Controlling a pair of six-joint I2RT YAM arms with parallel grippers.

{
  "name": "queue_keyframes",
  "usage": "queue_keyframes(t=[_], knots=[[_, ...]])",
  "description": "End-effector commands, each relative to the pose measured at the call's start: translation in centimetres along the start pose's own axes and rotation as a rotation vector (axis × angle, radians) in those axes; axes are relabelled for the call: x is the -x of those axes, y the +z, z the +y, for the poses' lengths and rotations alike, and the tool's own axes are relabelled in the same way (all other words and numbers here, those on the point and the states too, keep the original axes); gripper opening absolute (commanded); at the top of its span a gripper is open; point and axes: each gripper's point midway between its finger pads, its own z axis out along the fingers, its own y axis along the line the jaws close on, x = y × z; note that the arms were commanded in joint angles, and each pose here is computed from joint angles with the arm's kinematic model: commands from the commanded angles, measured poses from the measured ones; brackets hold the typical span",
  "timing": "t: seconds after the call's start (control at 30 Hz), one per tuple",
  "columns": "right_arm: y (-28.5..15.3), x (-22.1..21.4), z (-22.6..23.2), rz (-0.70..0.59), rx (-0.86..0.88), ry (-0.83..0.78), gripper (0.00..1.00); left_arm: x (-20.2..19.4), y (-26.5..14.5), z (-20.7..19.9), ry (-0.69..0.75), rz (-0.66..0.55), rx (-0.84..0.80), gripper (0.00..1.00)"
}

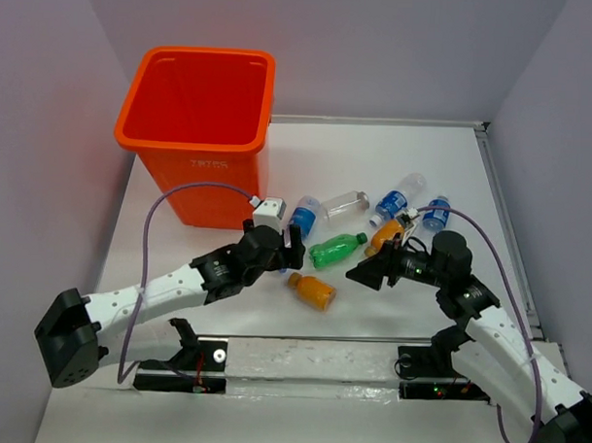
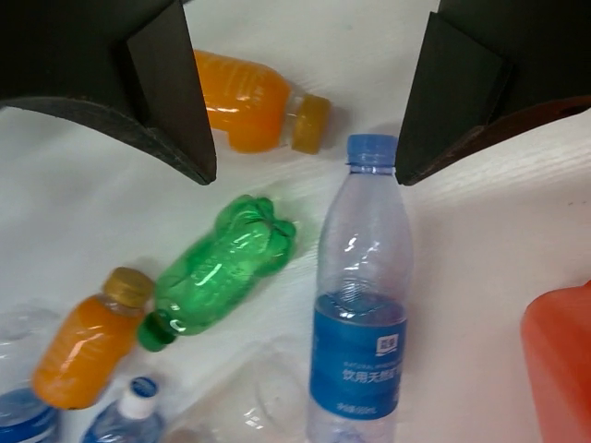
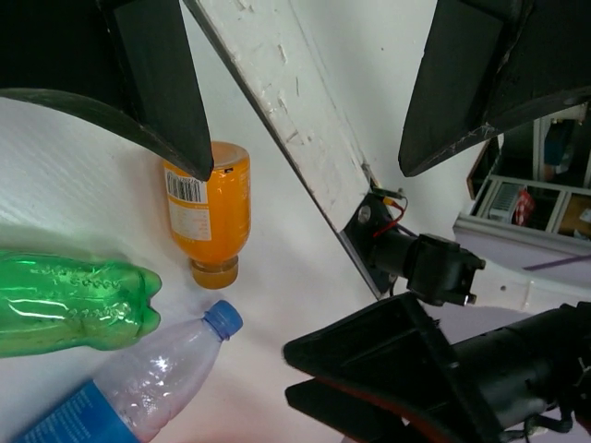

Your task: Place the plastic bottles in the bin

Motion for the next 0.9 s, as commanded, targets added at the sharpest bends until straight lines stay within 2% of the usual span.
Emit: queue_keyframes(t=[0.0,0.13,0.33,0.5,0.67,0.87], knots=[[1.0,-0.1,-0.2,-0.006,-0.008,-0.093,0.88,2.0,1.8,1.6,0.044,-0.078,0.176,0.91],[1.8,-1.5,-1.8,0.046,-0.066,-0.092,0.88,0.9,4.3,2.3,0.097,-0.041,0.271,0.98],[2.2,-2.5,-3.0,0.081,-0.119,-0.103,0.88,-0.1,7.8,2.3,0.162,0.023,0.325,0.98],[3.2,-3.5,-4.0,0.129,-0.163,-0.126,0.89,-1.1,10.4,3.9,0.153,0.081,0.36,0.97],[4.8,-4.1,-4.8,0.167,-0.228,-0.18,0.93,-2.4,11.2,4.4,0.169,0.129,0.364,0.95],[7.0,-6.7,-5.7,0.265,-0.303,-0.259,0.96,-4.0,12.3,4.6,0.15,0.152,0.342,0.89]])
